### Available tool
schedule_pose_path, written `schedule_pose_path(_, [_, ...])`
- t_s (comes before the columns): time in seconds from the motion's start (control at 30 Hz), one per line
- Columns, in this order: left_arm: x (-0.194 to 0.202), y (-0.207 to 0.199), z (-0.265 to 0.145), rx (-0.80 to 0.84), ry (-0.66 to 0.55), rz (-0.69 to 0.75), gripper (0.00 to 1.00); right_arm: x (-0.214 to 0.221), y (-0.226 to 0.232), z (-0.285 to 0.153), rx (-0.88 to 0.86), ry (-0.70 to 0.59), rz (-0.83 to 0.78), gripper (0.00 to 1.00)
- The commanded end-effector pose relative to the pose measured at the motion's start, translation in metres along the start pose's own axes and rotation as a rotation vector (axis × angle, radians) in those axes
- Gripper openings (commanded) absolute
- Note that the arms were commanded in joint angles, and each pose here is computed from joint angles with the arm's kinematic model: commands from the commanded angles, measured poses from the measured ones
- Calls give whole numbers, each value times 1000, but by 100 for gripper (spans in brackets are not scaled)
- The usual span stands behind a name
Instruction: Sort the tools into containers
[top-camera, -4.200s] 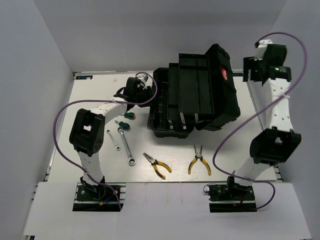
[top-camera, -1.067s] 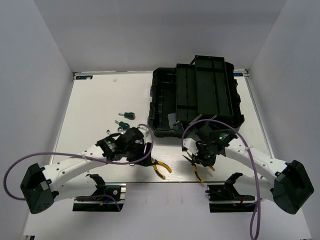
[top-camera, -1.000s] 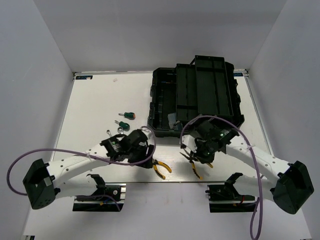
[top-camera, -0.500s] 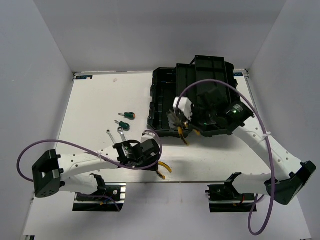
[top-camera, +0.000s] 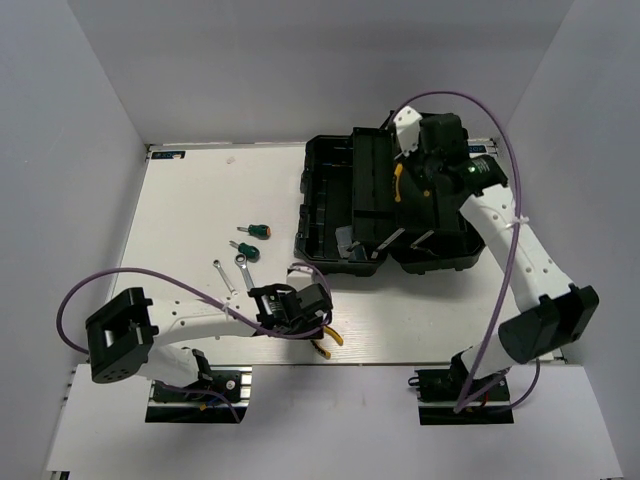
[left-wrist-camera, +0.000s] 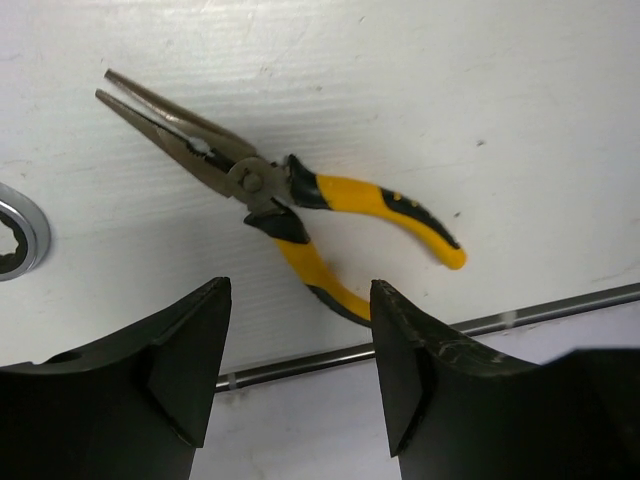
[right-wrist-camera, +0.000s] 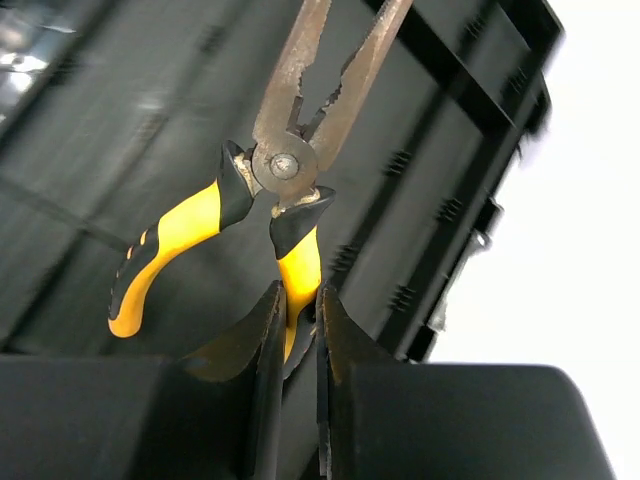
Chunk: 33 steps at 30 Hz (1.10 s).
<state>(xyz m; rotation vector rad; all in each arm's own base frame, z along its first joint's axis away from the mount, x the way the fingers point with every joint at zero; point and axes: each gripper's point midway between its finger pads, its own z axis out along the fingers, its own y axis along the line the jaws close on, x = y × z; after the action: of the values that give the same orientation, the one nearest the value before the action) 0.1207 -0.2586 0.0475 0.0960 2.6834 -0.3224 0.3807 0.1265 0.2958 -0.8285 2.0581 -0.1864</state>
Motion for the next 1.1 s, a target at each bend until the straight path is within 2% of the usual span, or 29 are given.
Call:
schedule_pose_path(0.0, [-20, -13, -10, 54, -87, -50, 68, -26, -38, -6, 91, -63, 100, 0])
schedule_pose_path(0.27, [-13, -12, -5, 55, -66, -46, 68, -2, -42, 16, 30, 29, 140, 0])
schedule_pose_path(0.43, [-5, -8, 0, 49, -41, -40, 68, 8, -14, 24, -116, 84, 127, 0])
schedule_pose_path(0.63, [0, -2, 5, 41, -36, -46, 68, 6, -5, 25, -170, 83, 140, 0])
schedule_pose_path(0.67, [0, -2, 5, 41, -36, -46, 68, 8, -4, 25, -173, 96, 140, 18])
schedule_pose_path(0.73, [1, -1, 7, 32, -31, -42, 68, 7, -6, 24, -169, 99, 143, 35])
schedule_pose_path(0.77, [3, 1, 10, 20, -25, -38, 68, 11, -6, 24, -164, 119, 142, 49])
schedule_pose_path(0.8, [3, 1, 10, 20, -25, -38, 68, 12, -8, 23, -159, 121, 145, 55])
schedule_pose_path(0.9, [4, -1, 16, 7, -18, -34, 68, 14, -9, 15, -151, 110, 148, 60])
schedule_pose_path(1.07, [5, -2, 18, 7, -18, -34, 68, 10, -15, -8, -124, 56, 171, 60])
